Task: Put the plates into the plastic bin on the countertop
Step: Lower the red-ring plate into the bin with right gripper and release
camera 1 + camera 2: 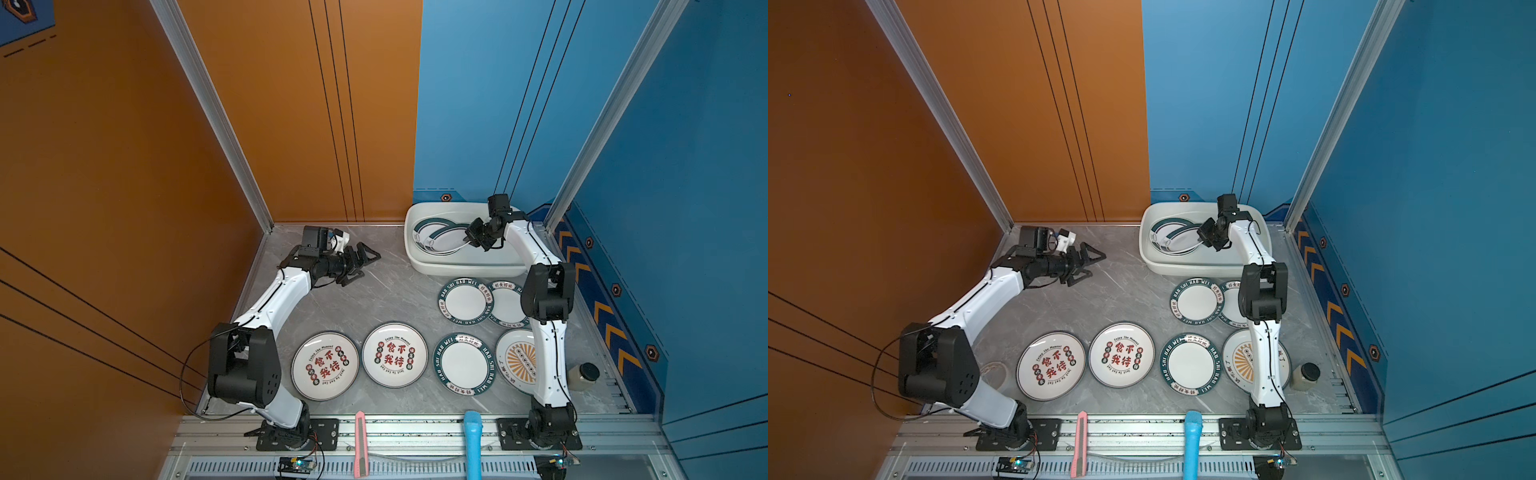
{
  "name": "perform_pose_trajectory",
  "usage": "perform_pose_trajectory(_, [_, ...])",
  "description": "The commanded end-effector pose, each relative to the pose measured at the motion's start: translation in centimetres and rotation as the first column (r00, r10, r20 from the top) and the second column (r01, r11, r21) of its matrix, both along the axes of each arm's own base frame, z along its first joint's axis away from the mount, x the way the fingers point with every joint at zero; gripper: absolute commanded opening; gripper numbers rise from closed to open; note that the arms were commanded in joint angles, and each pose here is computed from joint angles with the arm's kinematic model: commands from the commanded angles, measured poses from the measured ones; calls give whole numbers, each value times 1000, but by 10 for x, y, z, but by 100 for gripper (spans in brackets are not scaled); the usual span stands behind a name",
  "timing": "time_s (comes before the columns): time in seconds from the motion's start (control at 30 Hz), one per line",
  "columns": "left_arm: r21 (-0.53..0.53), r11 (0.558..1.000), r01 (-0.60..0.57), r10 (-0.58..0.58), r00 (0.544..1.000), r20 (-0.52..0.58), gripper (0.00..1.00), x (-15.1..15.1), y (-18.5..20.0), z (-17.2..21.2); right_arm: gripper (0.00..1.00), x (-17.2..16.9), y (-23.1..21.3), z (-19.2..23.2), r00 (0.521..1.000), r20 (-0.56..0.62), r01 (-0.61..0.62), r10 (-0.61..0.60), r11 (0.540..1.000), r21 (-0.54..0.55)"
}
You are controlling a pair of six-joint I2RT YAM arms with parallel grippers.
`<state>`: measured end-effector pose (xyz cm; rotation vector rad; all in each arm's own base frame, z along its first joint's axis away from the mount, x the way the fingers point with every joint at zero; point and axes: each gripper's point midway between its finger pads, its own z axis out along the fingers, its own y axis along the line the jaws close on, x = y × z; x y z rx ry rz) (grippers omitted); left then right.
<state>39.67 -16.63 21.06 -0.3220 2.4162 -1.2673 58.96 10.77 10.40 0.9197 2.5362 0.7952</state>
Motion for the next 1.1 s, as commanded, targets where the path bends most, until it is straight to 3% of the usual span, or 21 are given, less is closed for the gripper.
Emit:
perform_pose_trajectory(0.0, [-15,1000,11,-11,1000,8,98,-10,4,7,3,1,5,-1,1000,-18,20,-21,1000,-14])
perform_pose_trajectory(0.1, [-17,1000,9,-9,1000,1,98,-12,7,5,7,1,9,-4,999,-28,22,-22,1000,-18])
perform_pose_trajectory(0.37, [-22,1000,8,-8,1000,0,99,-10,10,6,32,-2,9,-8,999,-45,24,-26,999,-46])
perform_pose_trajectory(0.73, [-21,1000,10,-10,1000,-9,99,-16,11,1,39,-12,-7,4,999,-43,14,-21,989,-150])
perform_pose_trajectory(1.07, [-19,1000,4,-4,1000,-9,100,-19,15,-1,40,-17,4,-7,996,-81,10,-22,991,-137])
